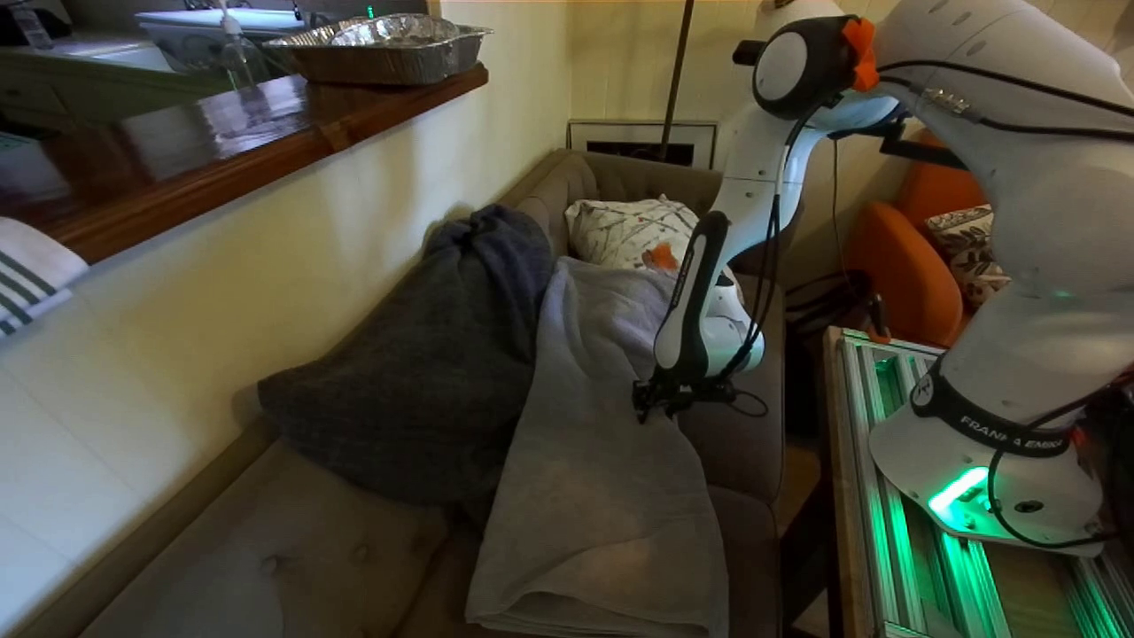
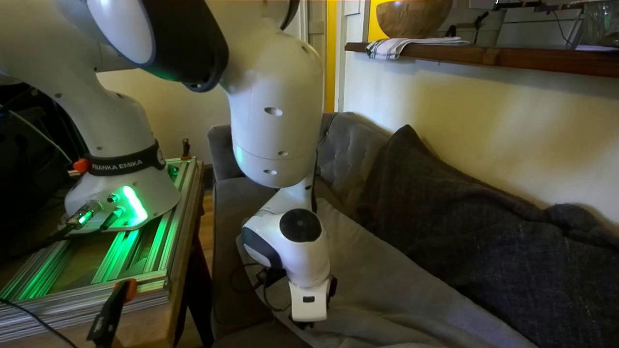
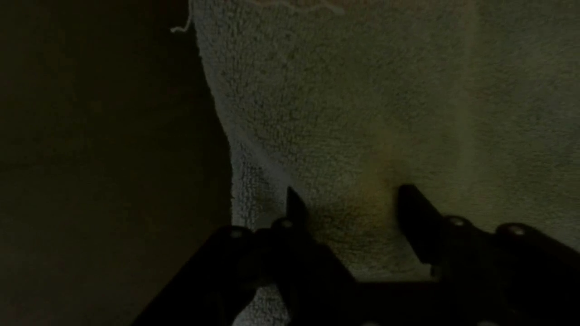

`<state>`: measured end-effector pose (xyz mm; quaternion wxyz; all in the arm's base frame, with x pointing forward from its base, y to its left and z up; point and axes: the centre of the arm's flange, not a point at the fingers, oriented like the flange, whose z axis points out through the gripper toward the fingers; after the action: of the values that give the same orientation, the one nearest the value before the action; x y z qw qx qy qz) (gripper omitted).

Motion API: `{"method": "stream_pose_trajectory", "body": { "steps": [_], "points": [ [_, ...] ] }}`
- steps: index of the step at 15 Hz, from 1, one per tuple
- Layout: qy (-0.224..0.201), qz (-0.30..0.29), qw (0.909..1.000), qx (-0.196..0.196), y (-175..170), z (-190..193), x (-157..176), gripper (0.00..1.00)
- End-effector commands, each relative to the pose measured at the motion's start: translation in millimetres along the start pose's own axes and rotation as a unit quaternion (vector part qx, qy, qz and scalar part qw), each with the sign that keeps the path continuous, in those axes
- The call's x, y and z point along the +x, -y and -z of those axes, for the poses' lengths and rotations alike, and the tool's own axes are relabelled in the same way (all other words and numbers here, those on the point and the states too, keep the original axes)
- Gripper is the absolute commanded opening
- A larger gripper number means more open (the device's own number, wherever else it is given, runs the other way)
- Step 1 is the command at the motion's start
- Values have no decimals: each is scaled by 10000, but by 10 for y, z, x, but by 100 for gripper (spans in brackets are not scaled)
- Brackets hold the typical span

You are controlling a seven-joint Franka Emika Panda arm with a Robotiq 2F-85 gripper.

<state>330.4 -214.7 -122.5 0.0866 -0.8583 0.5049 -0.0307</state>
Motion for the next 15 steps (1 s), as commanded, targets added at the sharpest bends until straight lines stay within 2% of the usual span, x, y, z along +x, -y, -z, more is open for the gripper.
{"method": "stream_pose_trajectory", "body": {
  "steps": [1,5,6,10,15],
  "points": [
    [-37,130,9996,254,-2,17,-41,26],
    [-62,44,9998,207,29,114,-101,0],
    [-90,-10,9999,134,10,147,-124,5],
    [-192,-365,9990,-144,-10,425,-227,4],
    [-92,-431,9986,292,392,1023,-304,5]
  ]
}}
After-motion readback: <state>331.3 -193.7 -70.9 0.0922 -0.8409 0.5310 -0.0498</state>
